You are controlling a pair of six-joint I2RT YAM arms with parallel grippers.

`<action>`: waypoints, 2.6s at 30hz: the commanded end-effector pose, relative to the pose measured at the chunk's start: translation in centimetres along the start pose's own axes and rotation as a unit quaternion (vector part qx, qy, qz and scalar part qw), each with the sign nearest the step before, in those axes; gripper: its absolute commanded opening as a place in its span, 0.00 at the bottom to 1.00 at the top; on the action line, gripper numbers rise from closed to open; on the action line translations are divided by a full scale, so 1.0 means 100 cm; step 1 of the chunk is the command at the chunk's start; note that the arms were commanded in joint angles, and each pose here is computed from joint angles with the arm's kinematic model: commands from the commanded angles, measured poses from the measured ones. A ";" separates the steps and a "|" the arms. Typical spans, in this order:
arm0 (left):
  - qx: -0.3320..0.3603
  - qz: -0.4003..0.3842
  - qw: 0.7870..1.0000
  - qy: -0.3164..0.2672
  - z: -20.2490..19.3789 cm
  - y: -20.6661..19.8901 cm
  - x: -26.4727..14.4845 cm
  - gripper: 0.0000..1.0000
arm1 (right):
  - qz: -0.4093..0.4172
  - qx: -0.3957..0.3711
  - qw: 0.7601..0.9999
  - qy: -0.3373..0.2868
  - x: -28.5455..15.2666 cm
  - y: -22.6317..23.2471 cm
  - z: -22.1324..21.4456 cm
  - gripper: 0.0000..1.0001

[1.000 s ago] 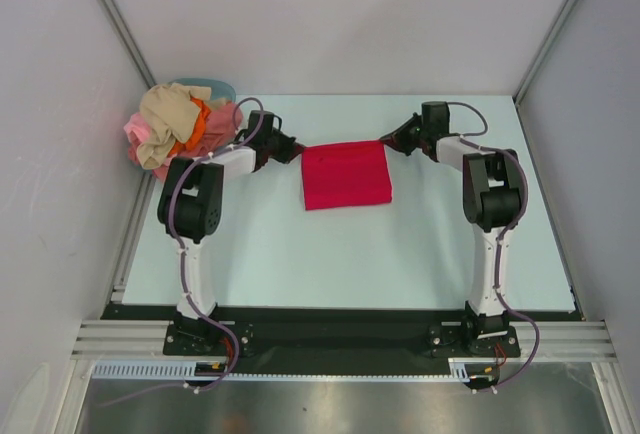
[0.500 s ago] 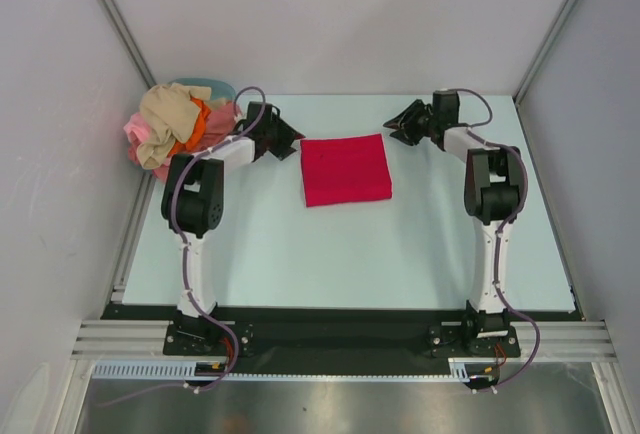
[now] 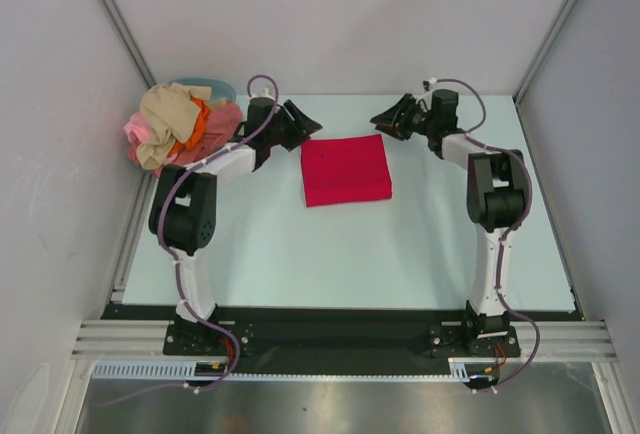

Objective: Fold and stack the t-shirts
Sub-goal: Fold the tshirt

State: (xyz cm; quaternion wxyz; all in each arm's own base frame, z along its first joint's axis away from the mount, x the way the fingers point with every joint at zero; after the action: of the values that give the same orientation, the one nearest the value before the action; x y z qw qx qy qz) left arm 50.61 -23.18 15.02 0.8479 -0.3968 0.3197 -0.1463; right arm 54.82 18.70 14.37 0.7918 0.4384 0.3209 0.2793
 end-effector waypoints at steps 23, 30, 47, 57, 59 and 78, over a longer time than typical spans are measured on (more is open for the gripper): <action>0.013 -0.022 0.999 0.029 0.028 0.032 0.048 0.56 | -0.082 0.028 0.996 -0.002 0.036 -0.082 0.033 0.10; 0.061 -0.061 0.996 0.017 0.012 -0.032 -0.023 0.61 | -0.090 -0.022 0.995 -0.029 -0.031 -0.001 0.035 0.27; -0.026 -0.053 0.987 0.152 -0.147 0.067 -0.005 0.42 | 0.002 0.134 0.988 0.072 -0.021 -0.070 -0.143 0.11; 0.052 -0.127 0.985 0.105 -0.091 -0.030 -0.050 0.46 | 0.024 0.057 0.997 0.050 -0.038 0.014 -0.098 0.11; 0.052 -0.133 0.983 0.115 -0.100 -0.039 -0.046 0.46 | 0.031 0.057 0.996 0.054 -0.032 0.030 -0.103 0.11; 0.025 0.005 0.992 0.126 -0.119 0.066 -0.044 0.43 | -0.033 0.108 0.990 0.082 -0.049 -0.048 -0.158 0.09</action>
State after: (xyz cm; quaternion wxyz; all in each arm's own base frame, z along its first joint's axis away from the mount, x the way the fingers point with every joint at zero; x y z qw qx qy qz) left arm 39.02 -24.93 3.98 0.7807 -0.3866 0.4442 -0.2093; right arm 39.69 22.91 3.33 0.6943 0.4945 0.4541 0.2593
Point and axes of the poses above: each gripper's point midway between its finger pads, its own x axis out along the fingers, its own y axis along the line the jaws close on, z = x × y, the point moved 1 cm from there along -x, back along the fingers, and after that the axes turned 1 degree about x, right-handed, at the moved point
